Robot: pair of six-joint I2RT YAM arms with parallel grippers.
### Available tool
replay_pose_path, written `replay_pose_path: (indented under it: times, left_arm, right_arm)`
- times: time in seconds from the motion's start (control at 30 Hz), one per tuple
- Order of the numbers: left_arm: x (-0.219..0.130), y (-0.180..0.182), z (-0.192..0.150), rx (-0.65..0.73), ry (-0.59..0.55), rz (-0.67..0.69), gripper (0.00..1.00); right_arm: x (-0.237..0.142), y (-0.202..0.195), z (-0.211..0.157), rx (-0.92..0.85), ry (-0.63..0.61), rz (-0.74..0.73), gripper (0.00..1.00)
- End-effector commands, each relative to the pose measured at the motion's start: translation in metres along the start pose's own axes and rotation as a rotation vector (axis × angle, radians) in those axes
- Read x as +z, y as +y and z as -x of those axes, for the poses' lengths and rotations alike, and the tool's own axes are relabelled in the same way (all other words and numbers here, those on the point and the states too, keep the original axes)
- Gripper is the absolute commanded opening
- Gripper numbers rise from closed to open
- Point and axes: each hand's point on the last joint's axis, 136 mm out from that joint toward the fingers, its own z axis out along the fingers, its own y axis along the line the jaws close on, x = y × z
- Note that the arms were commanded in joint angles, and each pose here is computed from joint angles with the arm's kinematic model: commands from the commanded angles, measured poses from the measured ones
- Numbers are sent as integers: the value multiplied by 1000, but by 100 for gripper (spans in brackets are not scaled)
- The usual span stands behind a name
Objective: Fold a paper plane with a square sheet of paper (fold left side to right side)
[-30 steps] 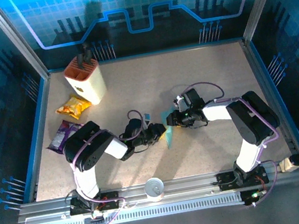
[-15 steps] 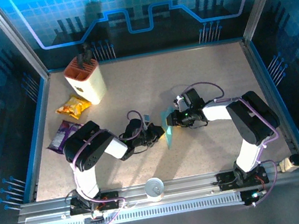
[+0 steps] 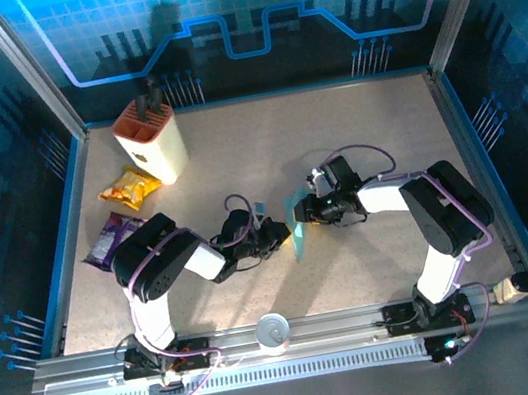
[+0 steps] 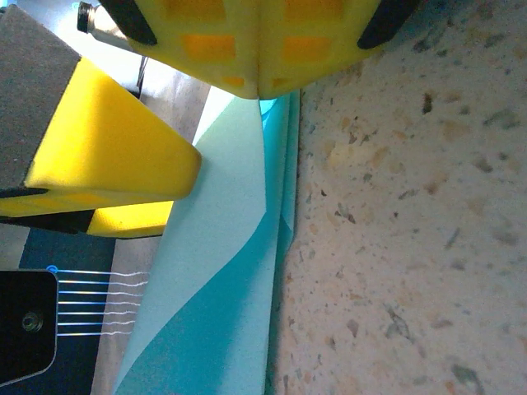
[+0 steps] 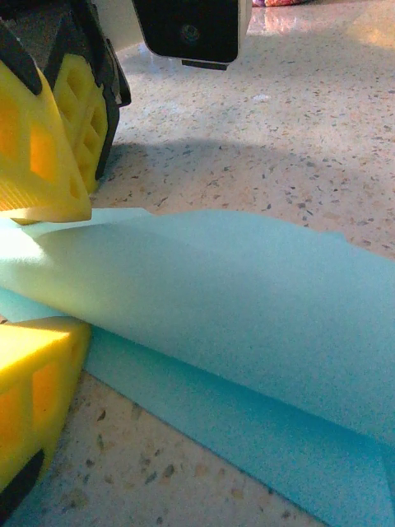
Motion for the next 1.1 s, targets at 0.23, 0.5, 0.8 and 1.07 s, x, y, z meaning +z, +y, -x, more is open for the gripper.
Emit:
replay_pose_path:
  times: [0.23,0.5,0.8,1.07]
  left_arm:
    - [-7,47,6,-20,-32,161,0]
    - [-4,52,5,-18,-19,176,0]
    - [-4,54,5,-17,-21,188,0]
    - [-3,56,5,-22,-20,191,0]
  right_arm:
    - [-5,1,-8,5,13,-20,37]
    - [-5,5,-5,5,5,0,36]
    - [-12,3,-5,13,-3,-11,35]
    - [-27,-2,-4,20,-14,-41,35]
